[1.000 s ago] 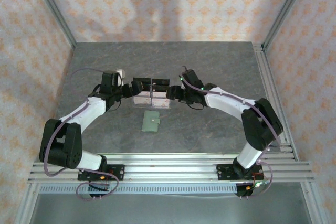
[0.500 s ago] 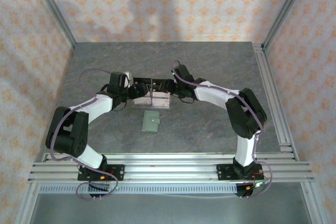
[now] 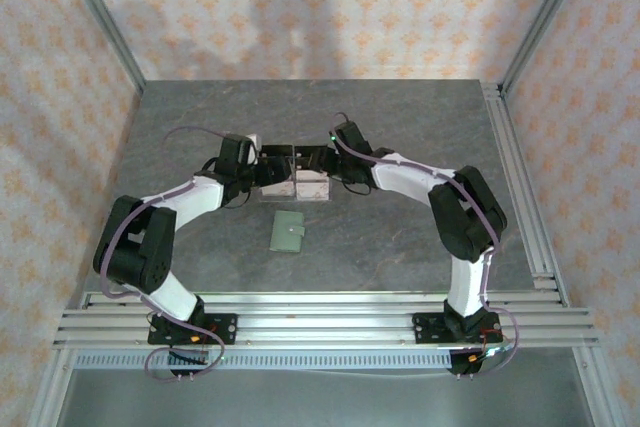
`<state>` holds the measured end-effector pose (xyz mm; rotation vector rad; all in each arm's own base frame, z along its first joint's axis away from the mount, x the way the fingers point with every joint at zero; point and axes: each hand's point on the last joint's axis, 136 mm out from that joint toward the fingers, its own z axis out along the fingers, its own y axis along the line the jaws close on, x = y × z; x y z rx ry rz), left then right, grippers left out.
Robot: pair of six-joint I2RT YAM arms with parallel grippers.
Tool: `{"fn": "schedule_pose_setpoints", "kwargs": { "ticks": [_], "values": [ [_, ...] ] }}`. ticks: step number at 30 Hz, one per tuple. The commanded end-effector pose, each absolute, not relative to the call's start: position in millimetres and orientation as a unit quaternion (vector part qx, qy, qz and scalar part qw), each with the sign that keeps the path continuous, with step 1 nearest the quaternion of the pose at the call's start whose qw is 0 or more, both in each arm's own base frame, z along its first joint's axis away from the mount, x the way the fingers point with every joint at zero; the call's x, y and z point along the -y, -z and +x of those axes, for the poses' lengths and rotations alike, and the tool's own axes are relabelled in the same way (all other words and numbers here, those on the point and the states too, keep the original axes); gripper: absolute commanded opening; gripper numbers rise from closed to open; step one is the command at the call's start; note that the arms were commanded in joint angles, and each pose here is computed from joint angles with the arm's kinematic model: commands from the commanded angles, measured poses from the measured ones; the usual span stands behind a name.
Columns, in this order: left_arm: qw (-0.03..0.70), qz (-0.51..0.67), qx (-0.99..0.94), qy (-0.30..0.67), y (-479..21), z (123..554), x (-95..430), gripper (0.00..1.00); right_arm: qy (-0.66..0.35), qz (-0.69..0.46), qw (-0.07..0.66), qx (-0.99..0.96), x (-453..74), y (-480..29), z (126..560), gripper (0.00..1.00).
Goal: Put the credit cards into the card holder
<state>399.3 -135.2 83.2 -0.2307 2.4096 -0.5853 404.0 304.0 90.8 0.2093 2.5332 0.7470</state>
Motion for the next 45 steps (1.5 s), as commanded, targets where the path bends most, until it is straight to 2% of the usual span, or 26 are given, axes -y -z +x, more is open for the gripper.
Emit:
{"fn": "schedule_pose_setpoints", "kwargs": {
  "ticks": [1, 8, 25, 31, 33, 40, 45],
  "values": [
    [0.332, -0.067, -0.906, 0.253, -99, 408, 164, 1.00, -0.283, 0.100, 0.268, -0.915, -295, -105, 417, 0.60],
    [0.326, -0.039, -0.908, 0.259, -100, 415, 200, 1.00, -0.275, 0.128, 0.278, -0.911, -263, -106, 422, 0.60],
    [0.305, 0.042, -0.907, 0.289, -96, 435, 329, 1.00, -0.247, 0.215, 0.306, -0.894, -156, -108, 420, 0.60],
    [0.298, 0.059, -0.907, 0.290, -94, 432, 352, 1.00, -0.239, 0.219, 0.308, -0.894, -141, -110, 421, 0.61],
    [0.301, 0.052, -0.910, 0.282, -92, 433, 349, 1.00, -0.233, 0.221, 0.306, -0.896, -137, -108, 420, 0.65],
    [0.328, 0.031, -0.912, 0.246, -97, 435, 328, 1.00, -0.219, 0.229, 0.314, -0.895, -117, -113, 414, 0.87],
    [0.344, 0.035, -0.907, 0.242, -112, 437, 321, 1.00, -0.215, 0.224, 0.327, -0.892, -107, -127, 408, 0.96]
  ]
}}
